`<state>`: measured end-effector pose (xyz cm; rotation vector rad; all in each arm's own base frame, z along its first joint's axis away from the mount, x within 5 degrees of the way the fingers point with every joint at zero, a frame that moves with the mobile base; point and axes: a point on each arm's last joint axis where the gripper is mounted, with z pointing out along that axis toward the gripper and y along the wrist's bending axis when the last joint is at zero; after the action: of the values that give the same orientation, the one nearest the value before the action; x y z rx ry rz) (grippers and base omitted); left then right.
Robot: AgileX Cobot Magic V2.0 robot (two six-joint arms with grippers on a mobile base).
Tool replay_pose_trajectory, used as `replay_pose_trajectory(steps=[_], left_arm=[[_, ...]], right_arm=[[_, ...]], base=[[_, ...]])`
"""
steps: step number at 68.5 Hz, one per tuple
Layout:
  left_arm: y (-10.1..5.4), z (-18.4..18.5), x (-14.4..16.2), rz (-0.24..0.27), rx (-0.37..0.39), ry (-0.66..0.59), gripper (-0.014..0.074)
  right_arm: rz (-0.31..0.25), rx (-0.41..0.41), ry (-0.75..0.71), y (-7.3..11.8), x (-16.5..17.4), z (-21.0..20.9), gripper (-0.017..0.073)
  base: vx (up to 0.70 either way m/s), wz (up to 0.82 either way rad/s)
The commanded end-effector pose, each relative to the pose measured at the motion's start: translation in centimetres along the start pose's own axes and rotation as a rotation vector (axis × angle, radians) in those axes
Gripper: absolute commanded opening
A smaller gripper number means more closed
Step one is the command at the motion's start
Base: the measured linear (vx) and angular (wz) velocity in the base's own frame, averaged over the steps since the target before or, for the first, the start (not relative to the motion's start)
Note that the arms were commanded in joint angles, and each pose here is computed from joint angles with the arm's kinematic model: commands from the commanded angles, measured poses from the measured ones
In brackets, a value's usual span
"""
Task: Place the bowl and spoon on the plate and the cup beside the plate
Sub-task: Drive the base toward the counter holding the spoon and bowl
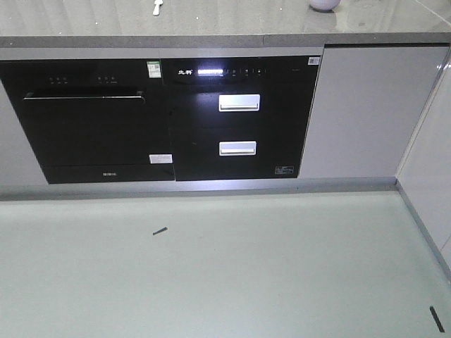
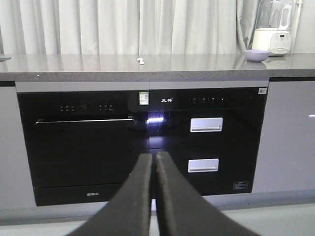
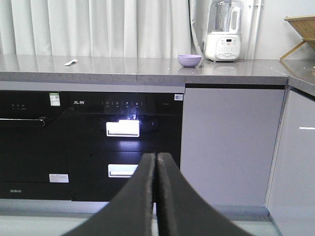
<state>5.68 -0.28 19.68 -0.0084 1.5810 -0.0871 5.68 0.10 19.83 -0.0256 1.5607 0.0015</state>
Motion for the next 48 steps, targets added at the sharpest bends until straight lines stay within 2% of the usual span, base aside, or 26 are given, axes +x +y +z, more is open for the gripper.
replay_pose_trajectory(steps=[1,48], left_arm=[[-0.1,-0.22,-1.57,-0.016,0.007,-0.106,-0.0006],[-0.1,-0.22,-1.57,-0.016,0.007,-0.106,-0.0006]], right_arm=[[-0.004,0.005,-0.087,-0.03,-0.71,-0.13,-0.0003],[-0.004,0.005,-0.087,-0.03,-0.7,-0.13,-0.0003]], base=[[0.35,-0.02],[0.34,-0.01]])
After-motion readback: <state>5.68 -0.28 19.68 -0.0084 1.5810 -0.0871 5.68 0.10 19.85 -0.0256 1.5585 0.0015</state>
